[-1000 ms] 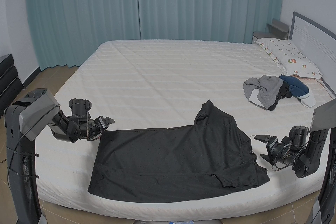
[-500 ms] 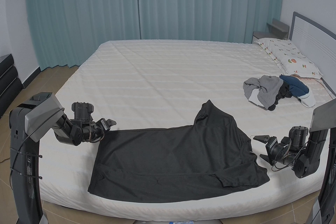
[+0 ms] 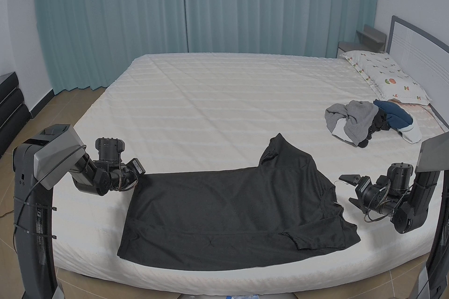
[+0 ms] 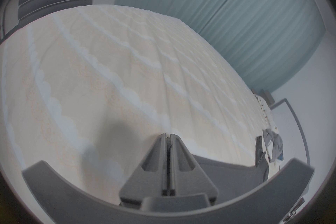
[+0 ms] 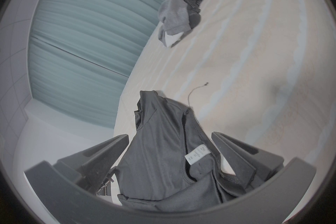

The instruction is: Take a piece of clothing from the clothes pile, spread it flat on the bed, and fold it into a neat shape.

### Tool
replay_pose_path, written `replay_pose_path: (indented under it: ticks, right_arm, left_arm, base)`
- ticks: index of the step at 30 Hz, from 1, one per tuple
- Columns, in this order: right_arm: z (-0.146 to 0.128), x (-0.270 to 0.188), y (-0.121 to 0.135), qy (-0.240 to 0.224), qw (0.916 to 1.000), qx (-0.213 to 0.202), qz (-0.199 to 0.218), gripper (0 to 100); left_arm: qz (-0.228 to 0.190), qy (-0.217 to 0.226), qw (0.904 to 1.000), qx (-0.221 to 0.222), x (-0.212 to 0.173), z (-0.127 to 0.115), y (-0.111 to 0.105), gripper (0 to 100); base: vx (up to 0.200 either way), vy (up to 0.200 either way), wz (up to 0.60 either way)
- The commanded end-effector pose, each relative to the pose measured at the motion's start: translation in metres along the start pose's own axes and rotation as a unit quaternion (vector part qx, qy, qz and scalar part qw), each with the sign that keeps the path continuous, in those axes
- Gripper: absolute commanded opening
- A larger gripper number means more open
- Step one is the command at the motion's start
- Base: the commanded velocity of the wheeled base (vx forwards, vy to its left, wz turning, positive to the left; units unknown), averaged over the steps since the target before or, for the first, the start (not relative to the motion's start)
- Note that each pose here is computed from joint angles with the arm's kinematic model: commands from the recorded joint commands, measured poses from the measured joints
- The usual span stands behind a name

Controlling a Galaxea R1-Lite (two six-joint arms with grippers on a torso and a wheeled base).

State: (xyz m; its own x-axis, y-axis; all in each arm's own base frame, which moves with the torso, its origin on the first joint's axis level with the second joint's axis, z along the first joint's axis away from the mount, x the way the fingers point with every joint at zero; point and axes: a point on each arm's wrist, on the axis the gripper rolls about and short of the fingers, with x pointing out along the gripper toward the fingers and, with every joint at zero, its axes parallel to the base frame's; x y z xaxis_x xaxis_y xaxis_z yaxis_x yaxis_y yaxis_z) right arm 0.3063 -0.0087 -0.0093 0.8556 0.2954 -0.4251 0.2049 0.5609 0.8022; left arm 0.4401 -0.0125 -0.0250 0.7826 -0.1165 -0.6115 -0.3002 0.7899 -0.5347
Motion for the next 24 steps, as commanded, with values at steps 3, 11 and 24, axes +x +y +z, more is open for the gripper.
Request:
replay_pose_path:
  ticks: [3, 11, 24]
  right_arm:
    - [0.014, 0.018, 0.031, -0.006, 0.9983, -0.046, 0.035, 100]
    - [0.032, 0.076, 0.049, 0.018, 0.9943, -0.104, -0.017, 100]
    - [0.034, 0.15, 0.053, 0.026, 0.9803, -0.19, -0.046, 100]
  left_arm:
    - [-0.008, -0.041, 0.9986, -0.033, -0.009, 0.011, -0.005, 0]
    - [-0.003, -0.048, 0.9981, -0.039, -0.021, 0.015, -0.001, 0]
    - [0.009, -0.061, 0.9968, -0.051, -0.027, 0.027, 0.012, 0]
  base:
    - [0.0, 0.0, 0.0]
    - [0.0, 0.0, 0.0]
    - [0.0, 0.0, 0.0]
